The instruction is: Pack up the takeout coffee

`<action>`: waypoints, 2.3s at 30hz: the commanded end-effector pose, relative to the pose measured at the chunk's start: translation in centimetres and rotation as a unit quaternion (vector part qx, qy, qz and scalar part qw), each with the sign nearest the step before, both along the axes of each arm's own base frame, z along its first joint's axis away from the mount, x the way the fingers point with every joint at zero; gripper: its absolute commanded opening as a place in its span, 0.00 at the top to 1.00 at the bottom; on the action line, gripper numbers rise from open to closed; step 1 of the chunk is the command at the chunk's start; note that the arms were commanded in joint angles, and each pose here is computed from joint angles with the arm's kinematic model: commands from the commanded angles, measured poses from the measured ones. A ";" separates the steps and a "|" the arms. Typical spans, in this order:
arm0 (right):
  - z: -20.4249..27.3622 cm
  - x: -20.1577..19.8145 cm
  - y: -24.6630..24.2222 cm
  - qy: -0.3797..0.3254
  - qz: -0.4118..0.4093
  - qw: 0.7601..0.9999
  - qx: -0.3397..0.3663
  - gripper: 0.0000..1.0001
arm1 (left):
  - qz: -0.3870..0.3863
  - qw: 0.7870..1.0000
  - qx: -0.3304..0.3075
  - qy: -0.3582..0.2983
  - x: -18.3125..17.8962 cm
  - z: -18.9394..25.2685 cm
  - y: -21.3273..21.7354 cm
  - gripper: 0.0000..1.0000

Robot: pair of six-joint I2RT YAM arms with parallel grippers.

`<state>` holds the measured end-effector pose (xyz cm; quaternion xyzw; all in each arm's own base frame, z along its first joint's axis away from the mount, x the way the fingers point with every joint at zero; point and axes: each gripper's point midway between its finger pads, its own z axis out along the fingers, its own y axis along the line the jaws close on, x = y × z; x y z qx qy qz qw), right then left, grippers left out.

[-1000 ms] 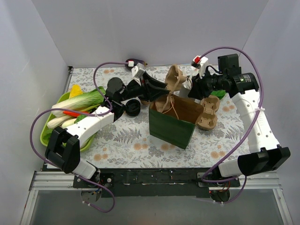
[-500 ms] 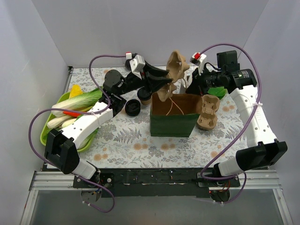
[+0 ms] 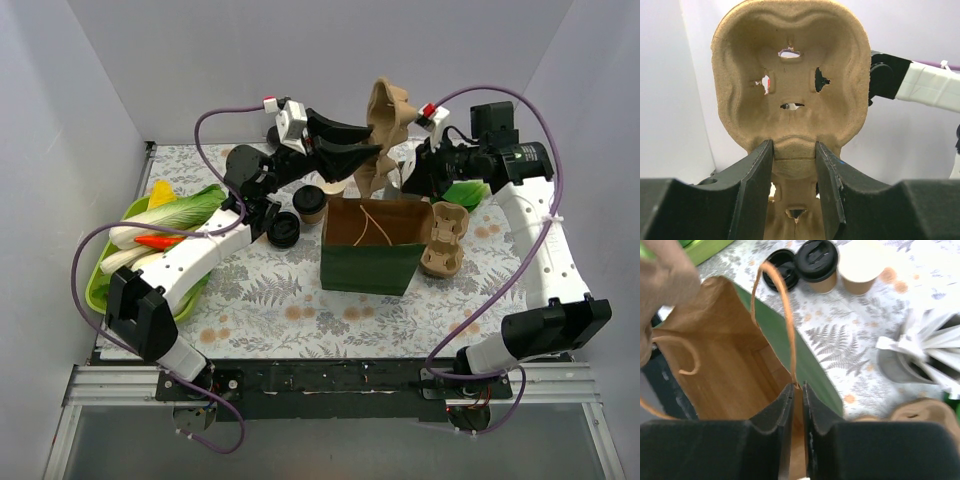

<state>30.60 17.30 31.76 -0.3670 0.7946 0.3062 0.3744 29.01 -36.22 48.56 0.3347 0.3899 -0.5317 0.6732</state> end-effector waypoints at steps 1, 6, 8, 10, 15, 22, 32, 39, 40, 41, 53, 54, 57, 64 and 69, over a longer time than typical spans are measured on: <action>3.9 1.6 -2.0 -0.042 -0.046 0.998 0.013 0.75 | -0.012 0.999 -0.046 -0.007 -0.4 2.8 -0.8 1.00; 5.7 1.5 -4.6 -0.050 -0.083 0.995 0.027 0.66 | -0.036 0.999 -0.034 -0.002 -0.2 1.8 -2.5 1.00; 5.9 1.1 -5.5 -0.056 -0.100 0.993 0.028 0.66 | -0.050 0.998 -0.019 -0.012 -0.8 1.1 -2.9 1.00; 4.7 1.6 -7.2 -0.049 -0.134 0.990 0.021 0.66 | -0.068 0.998 0.000 -0.017 -1.5 0.0 -3.7 1.00; 3.6 1.3 -9.0 -0.026 -0.175 0.983 0.047 0.67 | -0.100 0.993 0.046 -0.040 -2.7 -2.4 -5.4 1.00; 2.6 1.5 -9.7 -0.016 -0.185 0.981 0.052 0.68 | -0.122 0.987 0.093 -0.052 -2.5 -5.4 -7.7 1.00; 1.0 1.4 -9.1 0.010 -0.172 0.982 0.075 0.68 | -0.134 0.979 0.146 -0.044 -2.1 -8.7 -8.9 1.00; 0.3 0.7 -7.7 0.044 -0.138 0.983 0.111 0.54 | -0.114 0.975 0.190 -0.036 -2.2 -10.8 -8.0 1.00; 0.1 0.6 -7.5 0.056 -0.137 0.982 0.120 0.48 | -0.110 0.975 0.189 -0.036 -2.3 -10.5 -7.7 1.00; 0.2 0.5 -7.1 0.059 -0.128 0.981 0.132 0.45 | -0.104 0.976 0.191 -0.031 -2.2 -10.4 -7.6 1.00; -2.9 -1.0 -3.8 0.144 -0.081 0.973 0.163 0.41 | -0.067 0.976 0.206 0.015 -1.8 -10.1 -6.2 1.00; -2.9 -1.1 -3.6 0.148 -0.077 0.972 0.165 0.40 | -0.065 0.976 0.205 0.015 -1.9 -10.0 -6.2 1.00; -2.8 -1.2 -3.1 0.154 -0.071 0.970 0.172 0.40 | -0.061 0.976 0.206 0.026 -1.8 -10.3 -6.1 1.00; -6.0 -0.8 -4.3 0.163 -0.121 0.975 0.095 0.43 | -0.046 0.976 0.212 0.032 -1.6 -11.2 -5.4 1.00; -6.5 -1.4 -4.6 0.170 -0.126 0.974 0.080 0.46 | -0.029 0.971 0.234 0.030 -1.3 -12.0 -4.7 1.00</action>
